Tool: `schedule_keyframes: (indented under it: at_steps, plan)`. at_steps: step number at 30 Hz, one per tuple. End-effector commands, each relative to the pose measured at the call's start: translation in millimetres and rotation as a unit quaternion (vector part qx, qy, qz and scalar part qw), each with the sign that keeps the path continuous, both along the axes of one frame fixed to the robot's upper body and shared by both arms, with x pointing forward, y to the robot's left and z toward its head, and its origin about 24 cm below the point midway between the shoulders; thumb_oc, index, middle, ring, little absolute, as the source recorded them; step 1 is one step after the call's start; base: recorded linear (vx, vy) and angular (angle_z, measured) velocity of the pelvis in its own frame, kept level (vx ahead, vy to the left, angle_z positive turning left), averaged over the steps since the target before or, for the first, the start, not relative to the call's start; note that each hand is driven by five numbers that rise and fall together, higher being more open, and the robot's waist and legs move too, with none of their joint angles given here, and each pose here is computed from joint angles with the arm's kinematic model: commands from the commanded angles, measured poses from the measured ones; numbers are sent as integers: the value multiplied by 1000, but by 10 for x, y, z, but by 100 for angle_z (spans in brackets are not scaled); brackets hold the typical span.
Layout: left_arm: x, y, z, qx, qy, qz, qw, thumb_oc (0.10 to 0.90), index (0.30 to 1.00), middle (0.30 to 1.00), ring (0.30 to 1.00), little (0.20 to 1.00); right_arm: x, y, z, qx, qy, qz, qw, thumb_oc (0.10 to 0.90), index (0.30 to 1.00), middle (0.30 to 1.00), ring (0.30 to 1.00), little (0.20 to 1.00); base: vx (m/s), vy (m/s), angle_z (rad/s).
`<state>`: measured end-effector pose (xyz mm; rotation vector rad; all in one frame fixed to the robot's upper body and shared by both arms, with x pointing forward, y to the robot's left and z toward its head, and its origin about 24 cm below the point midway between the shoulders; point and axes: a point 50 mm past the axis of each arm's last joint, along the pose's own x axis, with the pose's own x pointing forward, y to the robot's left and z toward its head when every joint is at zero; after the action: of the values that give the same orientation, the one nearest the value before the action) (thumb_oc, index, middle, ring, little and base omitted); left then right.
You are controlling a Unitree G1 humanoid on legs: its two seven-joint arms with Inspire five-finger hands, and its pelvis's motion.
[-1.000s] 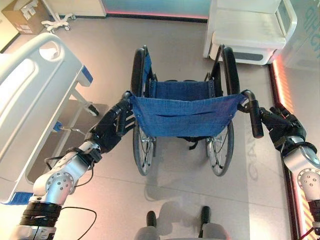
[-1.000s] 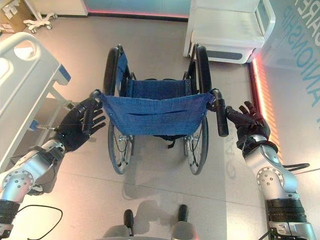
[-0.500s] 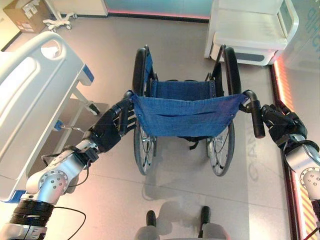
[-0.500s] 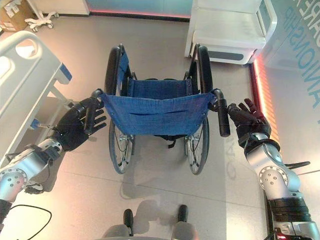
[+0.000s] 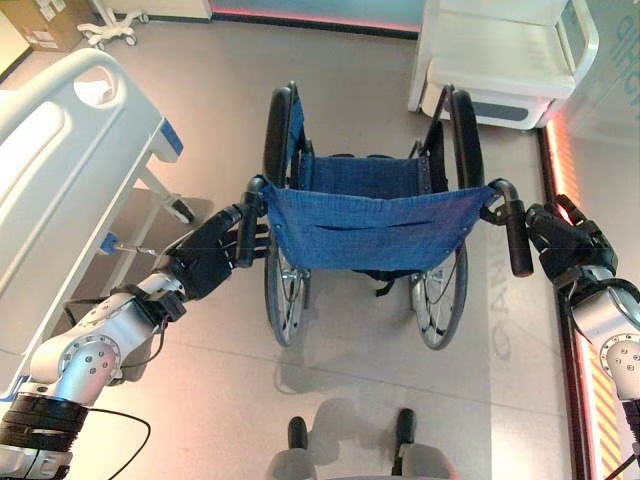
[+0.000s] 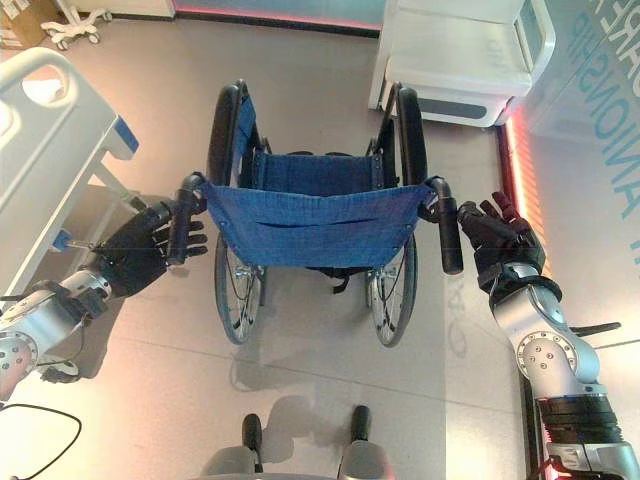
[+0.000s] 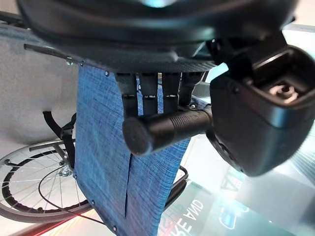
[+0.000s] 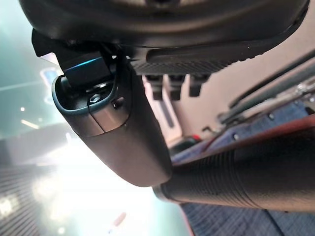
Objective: Push the wheelchair next to the bed
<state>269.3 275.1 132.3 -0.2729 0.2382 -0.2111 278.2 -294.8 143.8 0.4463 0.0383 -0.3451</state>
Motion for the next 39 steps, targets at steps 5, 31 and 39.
schedule_keyframes:
  at_steps: [5,31,39]
  plan:
    - [-19,-749,869,-31,-200,-228,953,400,300,300,300,300,-82,236,1318,-110,-277,-3,955,800,900,900,900,900,-5,3,-1]
    - [-88,-639,887,-49,-216,-198,955,400,300,300,300,300,-86,416,948,-270,-107,104,951,800,900,900,900,900,-4,-1,0]
    - [-110,-614,884,-47,-214,-192,957,400,300,300,300,300,-85,219,725,-317,2,78,945,800,900,900,900,900,0,0,0]
